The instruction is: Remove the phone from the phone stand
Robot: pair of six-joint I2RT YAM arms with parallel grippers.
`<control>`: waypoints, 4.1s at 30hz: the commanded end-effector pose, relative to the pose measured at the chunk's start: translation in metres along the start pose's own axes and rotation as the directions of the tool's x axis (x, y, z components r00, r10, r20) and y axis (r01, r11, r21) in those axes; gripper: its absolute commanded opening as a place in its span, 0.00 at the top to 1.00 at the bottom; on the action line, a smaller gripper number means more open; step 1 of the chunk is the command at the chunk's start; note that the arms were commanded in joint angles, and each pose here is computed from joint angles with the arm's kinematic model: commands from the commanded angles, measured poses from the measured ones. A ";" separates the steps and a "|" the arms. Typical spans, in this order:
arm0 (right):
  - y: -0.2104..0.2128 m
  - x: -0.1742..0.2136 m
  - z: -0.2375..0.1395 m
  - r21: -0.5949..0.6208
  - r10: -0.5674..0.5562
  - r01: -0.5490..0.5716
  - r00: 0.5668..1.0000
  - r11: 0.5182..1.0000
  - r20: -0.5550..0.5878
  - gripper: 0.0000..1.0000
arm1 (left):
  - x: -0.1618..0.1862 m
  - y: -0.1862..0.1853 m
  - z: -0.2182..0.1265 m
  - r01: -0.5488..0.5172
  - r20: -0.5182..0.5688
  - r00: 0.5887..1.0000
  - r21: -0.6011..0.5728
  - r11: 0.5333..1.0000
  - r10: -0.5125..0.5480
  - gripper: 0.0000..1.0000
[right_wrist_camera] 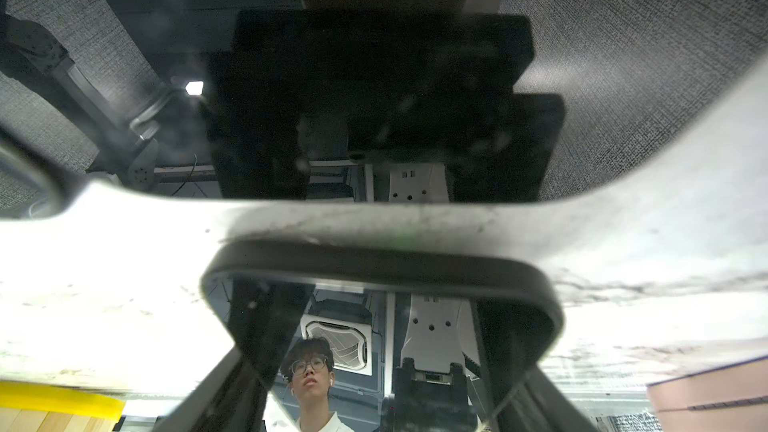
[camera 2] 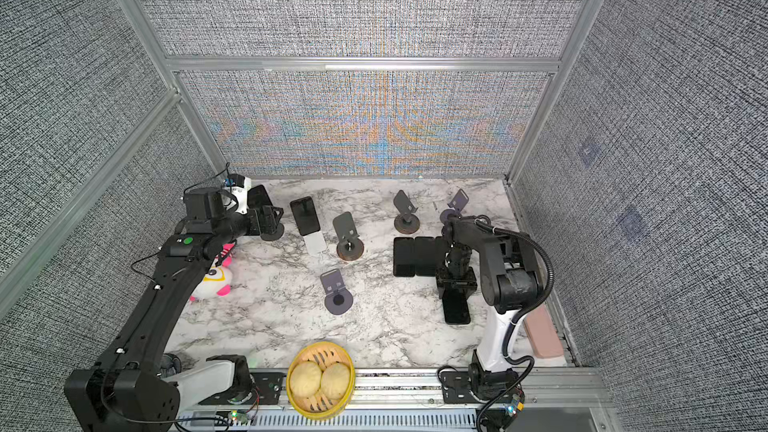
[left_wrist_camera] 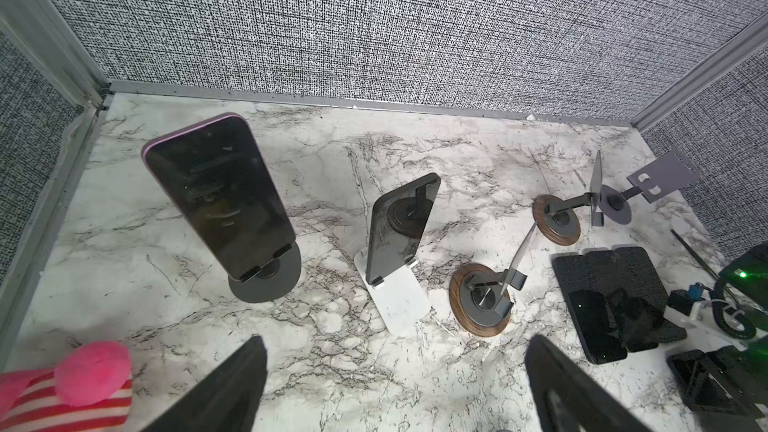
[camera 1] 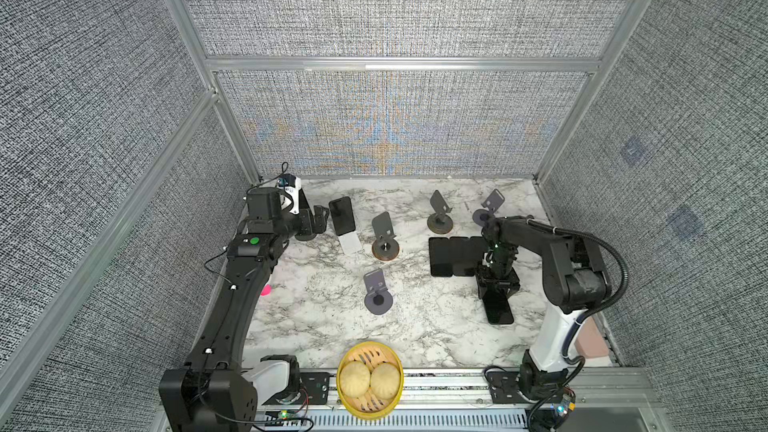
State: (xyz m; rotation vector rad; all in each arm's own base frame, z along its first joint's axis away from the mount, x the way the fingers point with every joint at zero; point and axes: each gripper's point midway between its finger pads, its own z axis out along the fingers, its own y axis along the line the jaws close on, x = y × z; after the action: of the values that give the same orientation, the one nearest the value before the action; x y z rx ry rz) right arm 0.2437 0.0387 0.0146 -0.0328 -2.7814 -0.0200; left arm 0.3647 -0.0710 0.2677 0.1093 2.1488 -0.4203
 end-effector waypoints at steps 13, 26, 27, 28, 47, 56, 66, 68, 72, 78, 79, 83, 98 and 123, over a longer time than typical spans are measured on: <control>0.021 -0.018 0.003 -0.127 -0.042 0.050 0.997 0.991 0.070 0.37 | -0.005 -0.002 -0.002 -0.013 0.017 1.000 0.009 1.000 0.013 0.02; 0.019 -0.015 0.002 -0.114 -0.030 0.039 0.997 0.993 0.077 0.26 | -0.006 -0.002 -0.002 -0.014 0.019 1.000 0.009 1.000 0.014 0.02; 0.019 -0.015 0.001 -0.115 -0.028 0.037 0.997 0.993 0.078 0.26 | -0.006 -0.002 -0.002 -0.013 0.018 1.000 0.009 1.000 0.013 0.02; 0.019 -0.015 0.001 -0.115 -0.026 0.035 0.997 0.993 0.078 0.26 | -0.005 -0.002 -0.002 -0.014 0.018 1.000 0.008 1.000 0.014 0.02; 0.019 -0.017 -0.006 -0.089 -0.016 0.024 0.995 0.996 0.093 0.13 | -0.006 -0.001 -0.002 -0.015 0.018 1.000 0.005 1.000 0.014 0.02; 0.020 -0.022 -0.008 -0.071 -0.013 0.021 0.994 0.997 0.109 0.14 | -0.006 -0.001 -0.002 -0.015 0.019 1.000 0.004 1.000 0.015 0.02; 0.015 -0.026 -0.017 -0.043 -0.006 0.012 0.989 0.999 0.146 0.17 | -0.006 -0.002 -0.003 -0.015 0.020 1.000 0.006 1.000 0.015 0.02; 0.014 -0.026 -0.016 -0.038 -0.002 0.008 0.990 0.999 0.144 0.18 | -0.007 -0.002 -0.004 -0.018 0.024 1.000 0.007 1.000 0.018 0.02; 0.013 -0.023 -0.019 -0.032 -0.001 0.006 0.989 0.999 0.150 0.18 | -0.006 -0.001 -0.004 -0.020 0.023 1.000 0.003 1.000 0.019 0.02; 0.011 -0.007 -0.013 -0.030 0.010 -0.006 0.992 1.000 0.124 0.15 | -0.007 -0.002 -0.004 -0.018 0.024 1.000 0.006 1.000 0.018 0.02; 0.011 -0.005 -0.010 -0.032 0.012 -0.009 0.993 0.999 0.121 0.16 | -0.007 -0.003 -0.005 -0.018 0.026 1.000 0.007 1.000 0.018 0.02; 0.011 -0.003 -0.002 -0.025 0.019 -0.017 0.994 1.000 0.107 0.16 | -0.008 -0.003 -0.005 -0.020 0.028 0.999 0.009 1.000 0.020 0.02; 0.008 -0.019 -0.011 0.001 0.024 -0.024 0.986 1.000 0.165 0.24 | -0.008 -0.002 -0.006 -0.021 0.030 0.999 0.003 1.000 0.021 0.02; 0.017 -0.017 -0.074 0.037 -0.005 -0.010 0.925 0.999 0.380 0.10 | -0.005 -0.001 -0.001 -0.014 0.017 1.000 0.006 1.000 0.014 0.01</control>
State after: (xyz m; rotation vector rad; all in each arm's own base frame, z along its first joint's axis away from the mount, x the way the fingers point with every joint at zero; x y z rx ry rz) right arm 0.2789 0.0532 0.0647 -0.0345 -3.1071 0.0000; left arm 0.3637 -0.0710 0.2700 0.1181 2.1410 -0.4155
